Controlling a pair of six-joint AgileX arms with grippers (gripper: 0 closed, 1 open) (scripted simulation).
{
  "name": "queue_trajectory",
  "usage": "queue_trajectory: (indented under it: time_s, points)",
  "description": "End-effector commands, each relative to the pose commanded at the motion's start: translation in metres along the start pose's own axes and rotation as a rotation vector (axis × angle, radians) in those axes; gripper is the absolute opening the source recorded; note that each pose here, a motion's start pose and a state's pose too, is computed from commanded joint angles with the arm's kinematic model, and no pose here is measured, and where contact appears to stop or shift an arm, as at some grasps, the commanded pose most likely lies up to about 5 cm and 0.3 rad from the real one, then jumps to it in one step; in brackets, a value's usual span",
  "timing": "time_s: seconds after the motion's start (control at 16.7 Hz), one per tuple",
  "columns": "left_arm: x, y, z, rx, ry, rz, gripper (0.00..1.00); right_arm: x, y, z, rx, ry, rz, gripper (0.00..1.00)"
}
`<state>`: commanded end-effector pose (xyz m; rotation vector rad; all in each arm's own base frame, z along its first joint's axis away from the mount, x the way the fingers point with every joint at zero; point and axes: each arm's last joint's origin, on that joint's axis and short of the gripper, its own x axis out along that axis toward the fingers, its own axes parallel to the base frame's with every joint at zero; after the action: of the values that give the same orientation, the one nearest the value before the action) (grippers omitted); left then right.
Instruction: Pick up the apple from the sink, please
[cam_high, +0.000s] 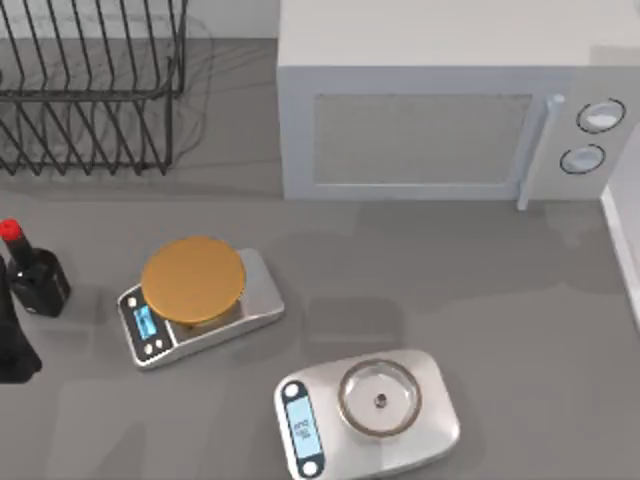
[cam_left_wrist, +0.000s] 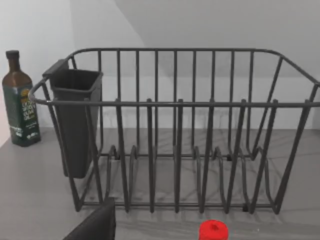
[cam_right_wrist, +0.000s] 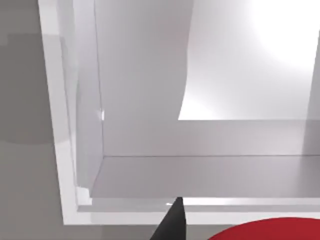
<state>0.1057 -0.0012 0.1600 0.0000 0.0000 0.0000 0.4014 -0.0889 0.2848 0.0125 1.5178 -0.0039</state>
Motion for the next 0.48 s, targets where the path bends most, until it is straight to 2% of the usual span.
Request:
queue_trajectory:
  time_s: [0.18, 0.48]
  points:
    - [0.0, 0.0, 0.0, 0.0, 0.0, 0.0, 1.0, -0.003, 0.045, -0.001, -0.008, 0.011, 0.014, 0.0]
    - [0.0, 0.0, 0.0, 0.0, 0.0, 0.0, 1.0, -0.003, 0.152, -0.018, -0.017, 0.04, 0.03, 0.0]
